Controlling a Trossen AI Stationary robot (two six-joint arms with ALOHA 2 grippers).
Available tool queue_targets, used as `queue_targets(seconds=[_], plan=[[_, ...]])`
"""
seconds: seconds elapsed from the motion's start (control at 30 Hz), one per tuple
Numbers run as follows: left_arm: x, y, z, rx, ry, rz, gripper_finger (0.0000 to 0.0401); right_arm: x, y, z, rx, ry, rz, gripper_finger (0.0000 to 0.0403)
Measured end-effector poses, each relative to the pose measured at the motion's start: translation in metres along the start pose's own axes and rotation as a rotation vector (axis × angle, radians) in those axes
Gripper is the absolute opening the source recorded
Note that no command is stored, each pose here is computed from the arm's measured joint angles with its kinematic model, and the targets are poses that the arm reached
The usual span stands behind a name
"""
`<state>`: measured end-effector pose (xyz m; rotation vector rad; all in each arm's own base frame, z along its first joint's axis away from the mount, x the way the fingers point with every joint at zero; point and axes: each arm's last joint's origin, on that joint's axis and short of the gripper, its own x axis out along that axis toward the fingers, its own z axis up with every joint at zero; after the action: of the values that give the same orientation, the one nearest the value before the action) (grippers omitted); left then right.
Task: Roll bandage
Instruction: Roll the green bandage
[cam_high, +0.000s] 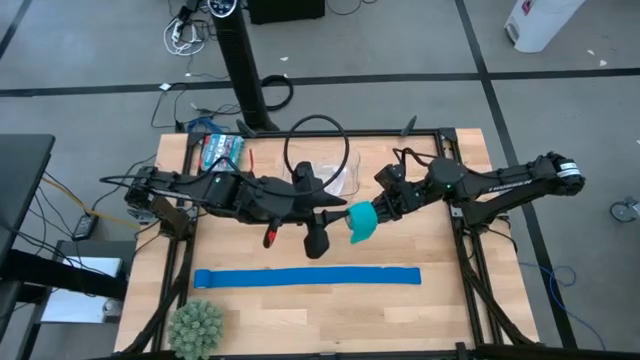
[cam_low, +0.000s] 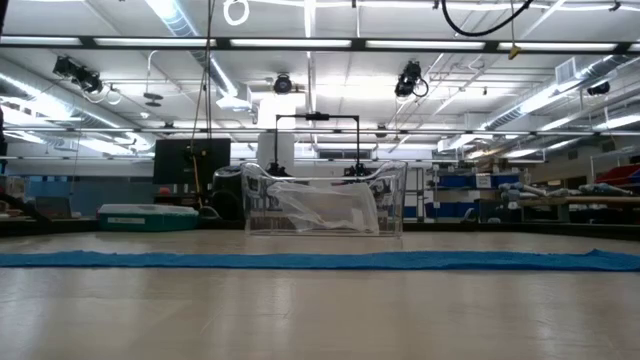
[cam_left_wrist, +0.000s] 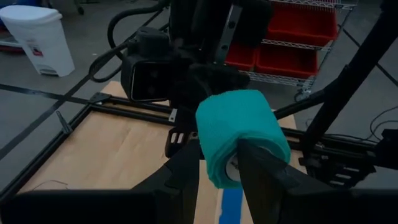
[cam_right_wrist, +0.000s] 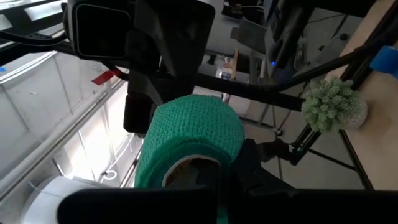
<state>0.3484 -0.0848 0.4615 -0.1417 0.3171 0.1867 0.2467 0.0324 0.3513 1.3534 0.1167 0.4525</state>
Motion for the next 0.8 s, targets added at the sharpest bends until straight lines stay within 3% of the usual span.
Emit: queue_targets(seconds=[0.43, 0.8], plan=[[-0.0017, -0.0011, 0.0013, 0.002, 0.003, -0.007, 0.0117, -0.0014, 0.0066, 0.0061, -0.035, -0.048, 0.067, 0.0003], [-0.0016, -0.001, 0.0025, -0.004, -0.015, 0.009, 0.0117, -0.0011, 0.0056, 0.005, -0.029, -0.042, 0.055, 0.0003]])
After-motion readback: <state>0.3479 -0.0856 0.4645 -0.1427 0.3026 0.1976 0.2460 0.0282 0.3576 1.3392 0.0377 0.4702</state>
